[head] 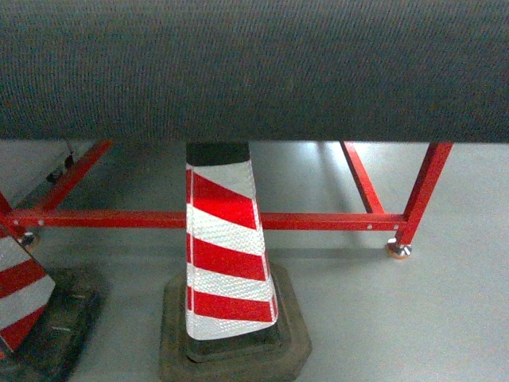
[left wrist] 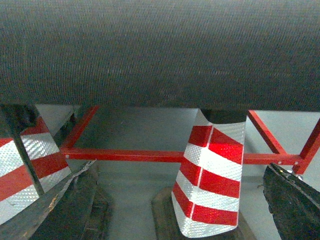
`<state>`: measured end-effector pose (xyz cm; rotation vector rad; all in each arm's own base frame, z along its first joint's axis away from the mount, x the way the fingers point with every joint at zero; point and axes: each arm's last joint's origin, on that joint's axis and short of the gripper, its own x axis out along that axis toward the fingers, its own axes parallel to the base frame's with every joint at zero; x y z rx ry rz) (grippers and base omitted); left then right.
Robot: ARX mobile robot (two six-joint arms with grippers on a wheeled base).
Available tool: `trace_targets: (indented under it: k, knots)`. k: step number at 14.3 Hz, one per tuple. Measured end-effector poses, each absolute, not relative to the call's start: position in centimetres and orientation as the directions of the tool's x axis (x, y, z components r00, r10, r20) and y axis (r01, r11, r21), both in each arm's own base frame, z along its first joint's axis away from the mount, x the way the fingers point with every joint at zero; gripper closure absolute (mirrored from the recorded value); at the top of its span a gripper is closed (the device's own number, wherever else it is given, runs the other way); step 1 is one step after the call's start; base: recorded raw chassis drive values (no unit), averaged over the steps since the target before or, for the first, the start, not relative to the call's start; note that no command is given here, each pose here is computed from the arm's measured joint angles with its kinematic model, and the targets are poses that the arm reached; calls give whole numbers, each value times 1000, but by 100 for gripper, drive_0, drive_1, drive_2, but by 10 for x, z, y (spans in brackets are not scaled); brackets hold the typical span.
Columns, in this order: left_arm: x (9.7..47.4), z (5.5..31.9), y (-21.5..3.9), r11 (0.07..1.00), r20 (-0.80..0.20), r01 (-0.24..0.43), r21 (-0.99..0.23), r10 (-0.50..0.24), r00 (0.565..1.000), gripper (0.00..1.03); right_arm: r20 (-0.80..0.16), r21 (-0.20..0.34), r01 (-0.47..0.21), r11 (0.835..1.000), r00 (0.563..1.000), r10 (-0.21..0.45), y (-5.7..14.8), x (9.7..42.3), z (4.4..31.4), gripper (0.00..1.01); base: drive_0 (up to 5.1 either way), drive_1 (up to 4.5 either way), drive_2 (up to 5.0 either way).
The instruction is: Pick blue part to blue bin on bottom shelf
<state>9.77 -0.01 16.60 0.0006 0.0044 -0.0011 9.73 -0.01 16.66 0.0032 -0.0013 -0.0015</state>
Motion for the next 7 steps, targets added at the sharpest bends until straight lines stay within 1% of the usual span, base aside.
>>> trace_targets:
  k: [7]
  knots:
    - [98,166,0,1000,-4,1,1,-1,1000,5,1,3,1,1000,1000,-1,0,97,167,3,0,0,0]
